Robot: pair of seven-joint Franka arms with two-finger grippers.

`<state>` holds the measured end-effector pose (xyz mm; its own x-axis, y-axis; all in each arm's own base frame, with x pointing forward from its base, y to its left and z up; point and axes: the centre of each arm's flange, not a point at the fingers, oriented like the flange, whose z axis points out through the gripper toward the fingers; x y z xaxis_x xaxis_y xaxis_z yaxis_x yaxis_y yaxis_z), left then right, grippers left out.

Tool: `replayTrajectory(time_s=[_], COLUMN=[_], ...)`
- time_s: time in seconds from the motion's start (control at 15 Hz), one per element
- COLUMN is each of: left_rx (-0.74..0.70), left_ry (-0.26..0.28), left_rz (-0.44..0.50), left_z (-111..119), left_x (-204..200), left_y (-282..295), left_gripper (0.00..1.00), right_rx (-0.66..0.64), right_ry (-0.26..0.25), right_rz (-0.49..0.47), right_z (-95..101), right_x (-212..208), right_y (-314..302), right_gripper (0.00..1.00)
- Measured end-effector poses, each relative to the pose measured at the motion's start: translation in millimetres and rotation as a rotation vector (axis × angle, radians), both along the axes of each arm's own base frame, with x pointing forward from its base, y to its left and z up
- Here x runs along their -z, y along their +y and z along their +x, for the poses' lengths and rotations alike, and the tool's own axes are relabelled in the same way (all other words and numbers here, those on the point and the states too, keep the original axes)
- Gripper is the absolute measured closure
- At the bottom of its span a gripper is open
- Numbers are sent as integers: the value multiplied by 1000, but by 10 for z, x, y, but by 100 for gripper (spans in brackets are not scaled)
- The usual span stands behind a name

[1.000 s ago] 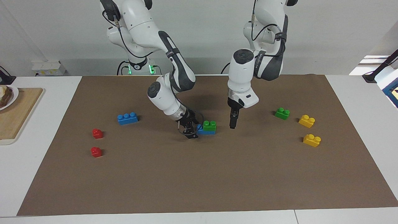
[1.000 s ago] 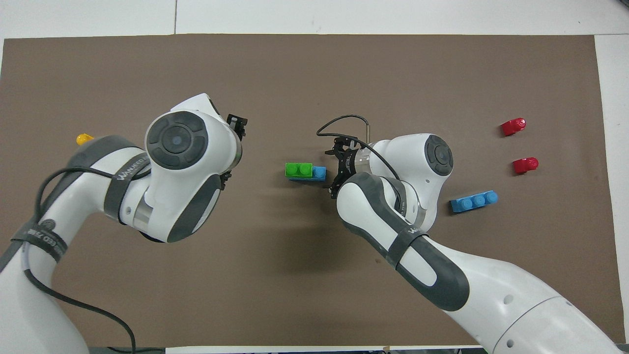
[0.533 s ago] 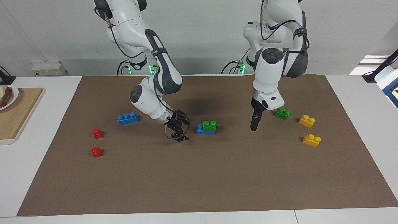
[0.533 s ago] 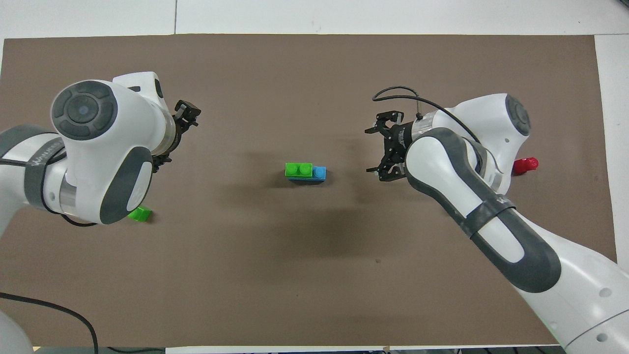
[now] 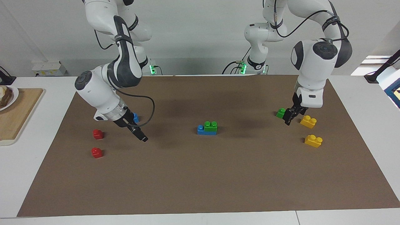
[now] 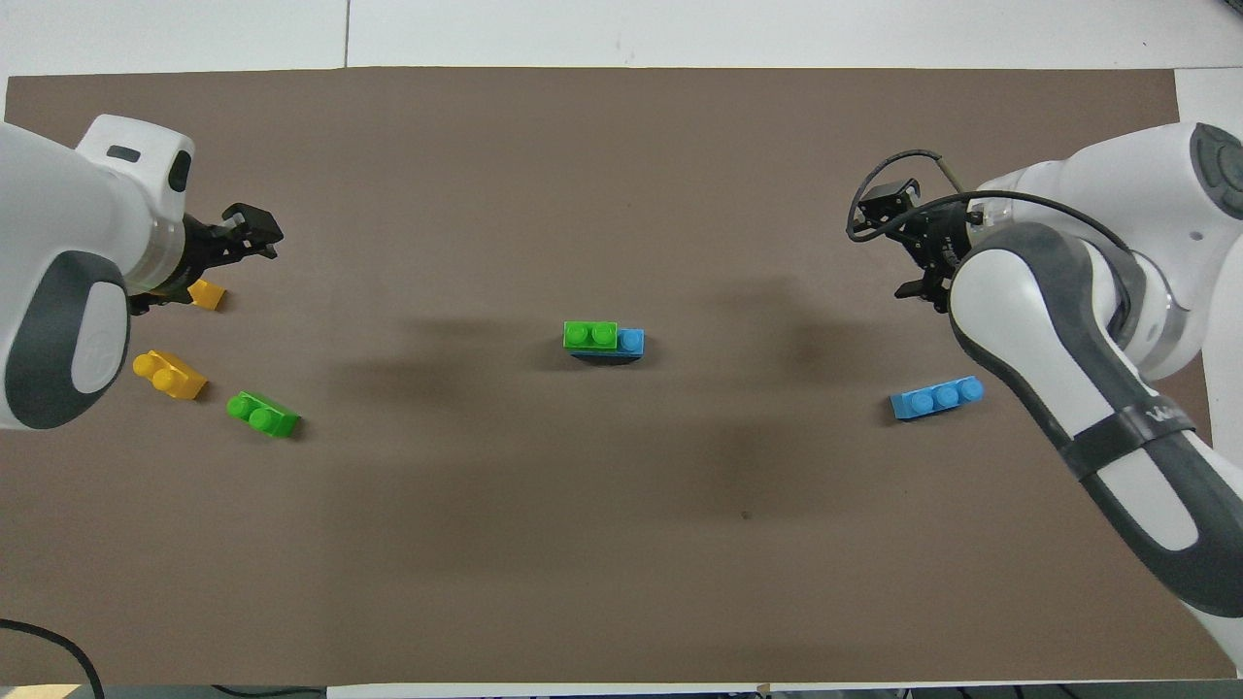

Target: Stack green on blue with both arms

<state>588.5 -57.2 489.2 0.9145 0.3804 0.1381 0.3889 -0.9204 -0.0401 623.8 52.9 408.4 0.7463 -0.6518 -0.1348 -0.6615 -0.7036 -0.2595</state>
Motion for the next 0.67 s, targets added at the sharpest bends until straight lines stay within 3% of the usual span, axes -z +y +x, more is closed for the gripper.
replayTrajectory(time_s=[0.33,0.67], left_rx=[260,359], left_ry=[70,119], left_rz=[12,4], left_z=[-210,-339], left_x=[-343,-647], left_y=[552,503], left_gripper=[0,0], right_rx=[-391,-614], right_ry=[-79,-65], right_rz=[-121,-223], right_z=[-12,-414], right_x=[-724,-1427], right_y=[-348,-369], right_gripper=[0,0])
